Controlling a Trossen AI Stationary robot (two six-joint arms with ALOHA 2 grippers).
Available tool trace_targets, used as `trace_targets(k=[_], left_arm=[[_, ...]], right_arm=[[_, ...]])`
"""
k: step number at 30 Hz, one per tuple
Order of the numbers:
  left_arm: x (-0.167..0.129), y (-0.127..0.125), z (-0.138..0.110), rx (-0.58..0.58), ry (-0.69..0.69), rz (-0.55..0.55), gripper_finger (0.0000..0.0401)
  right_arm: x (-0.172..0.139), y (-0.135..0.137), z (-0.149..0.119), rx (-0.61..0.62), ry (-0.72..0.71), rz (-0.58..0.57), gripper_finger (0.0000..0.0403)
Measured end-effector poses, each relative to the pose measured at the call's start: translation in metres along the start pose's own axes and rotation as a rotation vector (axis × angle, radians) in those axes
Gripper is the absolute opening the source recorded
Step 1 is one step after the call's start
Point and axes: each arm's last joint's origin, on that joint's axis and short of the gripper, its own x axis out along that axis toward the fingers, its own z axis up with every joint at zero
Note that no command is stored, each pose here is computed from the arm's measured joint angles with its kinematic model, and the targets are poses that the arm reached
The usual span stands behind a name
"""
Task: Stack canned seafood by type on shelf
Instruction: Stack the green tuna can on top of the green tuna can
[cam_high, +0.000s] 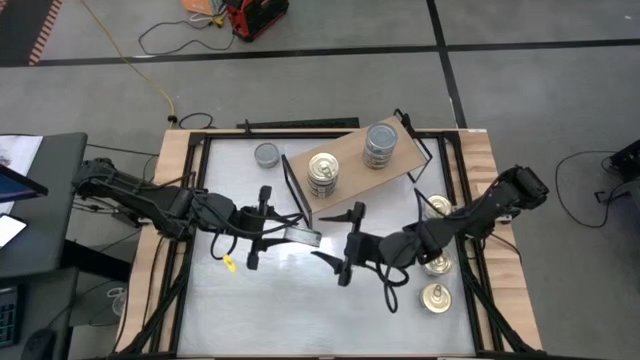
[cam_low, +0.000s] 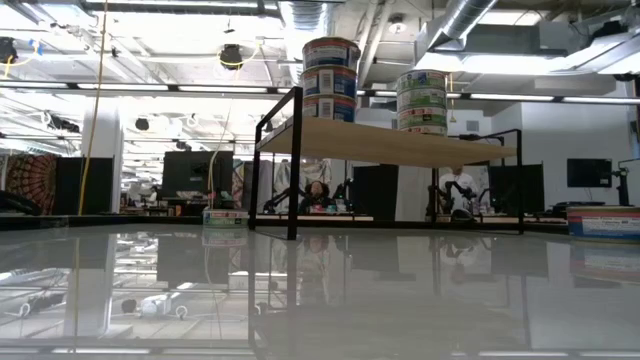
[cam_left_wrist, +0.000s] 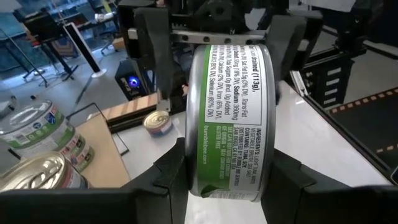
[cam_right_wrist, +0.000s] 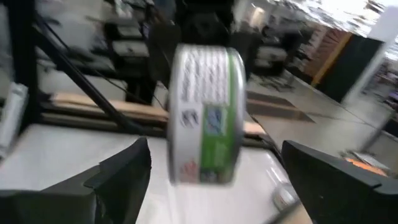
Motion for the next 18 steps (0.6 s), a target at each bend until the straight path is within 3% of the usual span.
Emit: trace_targets(k=[6,14,18], left_arm=[[0.0070,-0.0023,-0.0019,0.025,0.004,0.002,0.0141],[0.0097,-0.0023,-0.0033,0.026,0.012,0.011,0.0144],[0.0096,-0.0007,-0.0024,0.020,0.010,0.057,0.0166]], right_arm=[[0.0063,-0.0083,0.0029,0.030,-0.040,0.009,0.0340],[0.0085,-0.0100,0.0019,0.026,-0.042,0.040,0.0236],[0.0084,-0.0097,0.0013,0.023,-0.036,0.037,0.0177]])
